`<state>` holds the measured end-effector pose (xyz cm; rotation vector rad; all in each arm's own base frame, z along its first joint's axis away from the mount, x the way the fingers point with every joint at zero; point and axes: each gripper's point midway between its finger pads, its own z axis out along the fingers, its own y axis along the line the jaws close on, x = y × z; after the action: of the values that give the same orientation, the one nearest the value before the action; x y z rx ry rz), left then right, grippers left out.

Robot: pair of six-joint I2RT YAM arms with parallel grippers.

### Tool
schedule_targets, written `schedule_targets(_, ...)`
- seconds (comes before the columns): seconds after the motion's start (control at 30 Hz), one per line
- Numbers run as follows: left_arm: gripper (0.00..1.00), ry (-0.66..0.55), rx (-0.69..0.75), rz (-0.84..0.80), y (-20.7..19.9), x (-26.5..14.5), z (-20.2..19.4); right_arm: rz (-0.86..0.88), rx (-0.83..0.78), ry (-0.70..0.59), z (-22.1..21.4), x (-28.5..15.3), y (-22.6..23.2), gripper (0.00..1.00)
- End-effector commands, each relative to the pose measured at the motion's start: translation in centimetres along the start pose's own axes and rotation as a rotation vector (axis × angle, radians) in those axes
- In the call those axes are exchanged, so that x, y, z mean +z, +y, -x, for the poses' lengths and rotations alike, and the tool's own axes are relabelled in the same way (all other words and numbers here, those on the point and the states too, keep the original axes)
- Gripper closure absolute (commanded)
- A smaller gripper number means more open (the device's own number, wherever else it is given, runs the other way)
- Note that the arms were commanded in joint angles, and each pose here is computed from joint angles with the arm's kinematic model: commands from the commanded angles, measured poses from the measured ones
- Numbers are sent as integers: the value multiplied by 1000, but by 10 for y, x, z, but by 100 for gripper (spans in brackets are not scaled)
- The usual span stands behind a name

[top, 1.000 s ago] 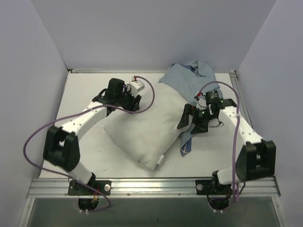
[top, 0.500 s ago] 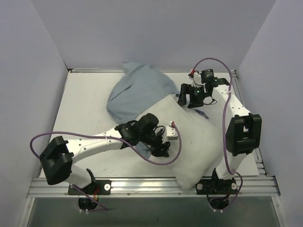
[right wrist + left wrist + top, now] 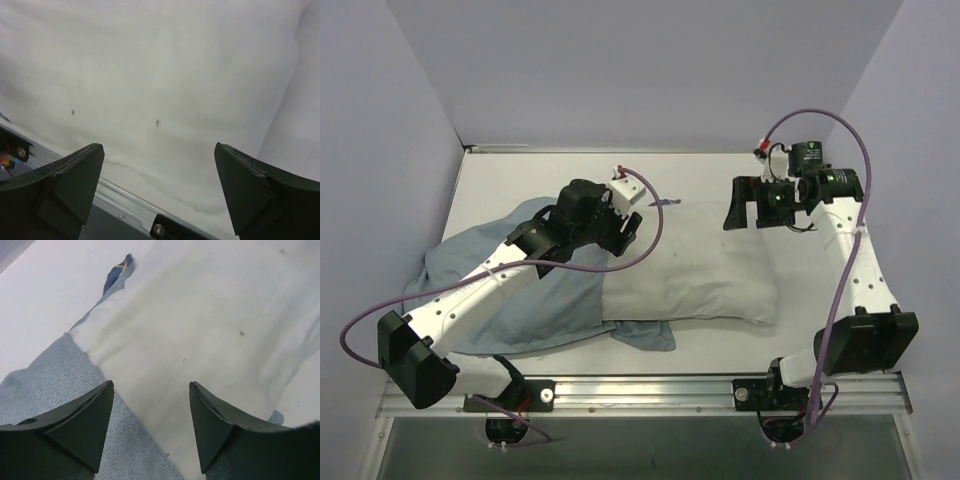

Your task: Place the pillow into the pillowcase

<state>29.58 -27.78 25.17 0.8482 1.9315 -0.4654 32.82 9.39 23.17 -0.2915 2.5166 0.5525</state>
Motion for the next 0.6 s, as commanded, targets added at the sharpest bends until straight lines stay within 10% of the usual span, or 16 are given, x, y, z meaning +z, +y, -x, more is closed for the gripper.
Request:
schedule_targets(0.0, 29, 177, 30, 145, 27, -19, -37, -63, 101, 227, -72, -16, -22, 0)
schedule_targets(0.4, 46, 443, -23, 264, 52, -8, -100, 209, 452, 417, -113, 25, -32, 6)
schedule_targets(0.57, 79, 360, -86, 165, 41, 7, -66, 333, 493, 422, -109, 35, -21, 51)
